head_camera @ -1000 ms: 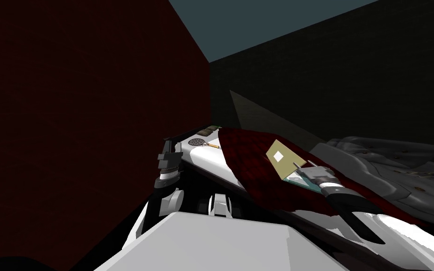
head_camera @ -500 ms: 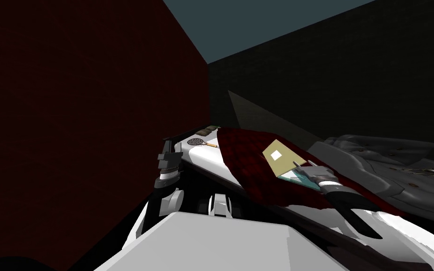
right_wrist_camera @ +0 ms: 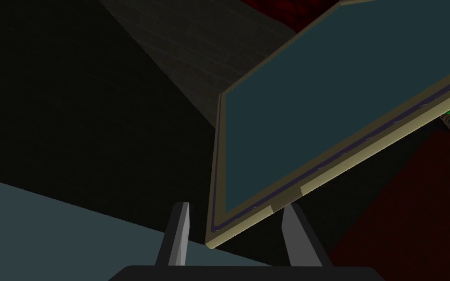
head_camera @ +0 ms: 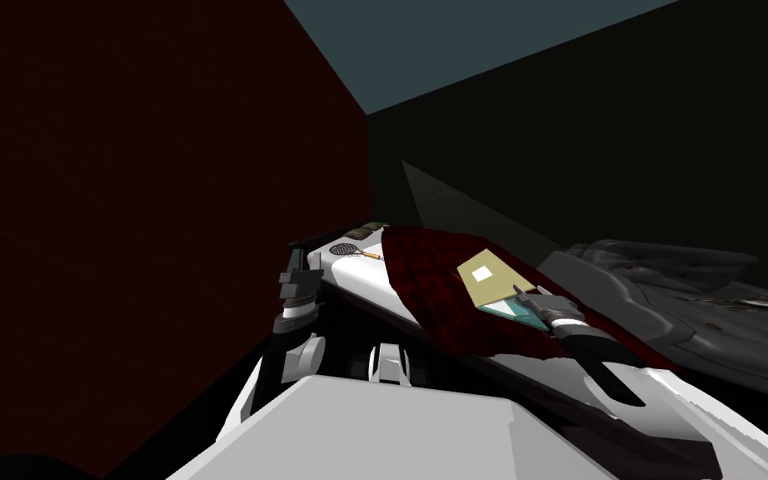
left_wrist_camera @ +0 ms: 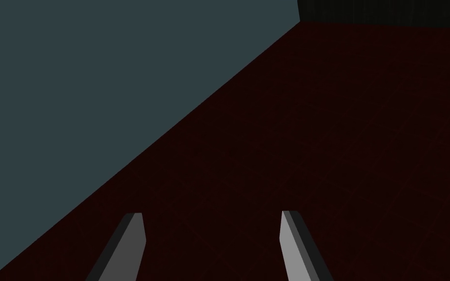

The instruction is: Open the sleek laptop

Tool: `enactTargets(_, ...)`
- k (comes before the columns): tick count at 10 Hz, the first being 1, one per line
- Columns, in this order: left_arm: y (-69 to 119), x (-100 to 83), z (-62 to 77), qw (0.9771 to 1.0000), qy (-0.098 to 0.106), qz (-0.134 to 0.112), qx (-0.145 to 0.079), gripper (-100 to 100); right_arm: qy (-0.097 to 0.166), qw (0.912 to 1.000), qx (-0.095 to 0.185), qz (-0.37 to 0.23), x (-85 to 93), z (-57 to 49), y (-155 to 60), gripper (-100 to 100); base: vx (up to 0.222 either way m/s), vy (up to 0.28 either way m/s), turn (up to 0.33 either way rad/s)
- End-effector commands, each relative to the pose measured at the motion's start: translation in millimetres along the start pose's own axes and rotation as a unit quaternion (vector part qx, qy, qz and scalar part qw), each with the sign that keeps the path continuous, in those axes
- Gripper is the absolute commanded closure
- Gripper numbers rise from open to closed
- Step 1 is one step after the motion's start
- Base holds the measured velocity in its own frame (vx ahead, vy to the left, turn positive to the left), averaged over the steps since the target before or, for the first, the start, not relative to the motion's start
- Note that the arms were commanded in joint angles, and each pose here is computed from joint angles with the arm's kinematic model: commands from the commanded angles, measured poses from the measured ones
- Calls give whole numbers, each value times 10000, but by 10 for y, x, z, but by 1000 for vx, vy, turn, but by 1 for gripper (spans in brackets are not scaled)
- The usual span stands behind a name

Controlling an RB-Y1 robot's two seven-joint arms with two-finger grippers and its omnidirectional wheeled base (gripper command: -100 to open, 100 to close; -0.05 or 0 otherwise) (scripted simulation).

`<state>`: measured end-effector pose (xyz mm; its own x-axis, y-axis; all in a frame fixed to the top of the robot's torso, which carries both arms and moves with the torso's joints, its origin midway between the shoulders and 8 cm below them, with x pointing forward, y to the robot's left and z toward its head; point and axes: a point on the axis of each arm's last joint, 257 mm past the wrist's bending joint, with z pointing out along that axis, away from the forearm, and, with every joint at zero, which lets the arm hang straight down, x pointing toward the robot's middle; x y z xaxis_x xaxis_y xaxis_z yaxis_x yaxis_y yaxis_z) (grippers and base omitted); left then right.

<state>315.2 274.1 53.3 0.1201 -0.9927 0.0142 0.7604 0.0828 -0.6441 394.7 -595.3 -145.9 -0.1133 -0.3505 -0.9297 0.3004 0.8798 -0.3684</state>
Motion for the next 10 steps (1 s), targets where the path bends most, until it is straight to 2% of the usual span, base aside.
enactTargets(1, 0, 0, 0, 10000, 0, 0, 0, 0, 102, 9978, -9, 659, 207, 20, 140, 100, -55, -109, 8)
enactTargets(2, 0, 0, 0, 10000, 0, 0, 0, 0, 9, 9987, 15, 517, 103, 54, 84, 100, -27, -42, 7)
enactTargets(3, 0, 0, 0, 10000, 0, 0, -1, 0, 32, 9950, -14, 1000, 239, 76, 218, 100, -24, -91, -63)
enactTargets(4, 0, 0, 0, 10000, 0, 0, 0, 0, 32, 9950, -14, 1000, 239, 76, 218, 100, -24, -81, -26)
enactTargets(6, 0, 0, 0, 10000, 0, 0, 0, 0, 62, 9894, -45, 1447, 372, 91, 369, 100, -23, -74, -30)
enactTargets(10, 0, 0, 0, 10000, 0, 0, -1, 0, 101, 9721, -123, 2339, 595, 124, 727, 100, -31, -101, -37)
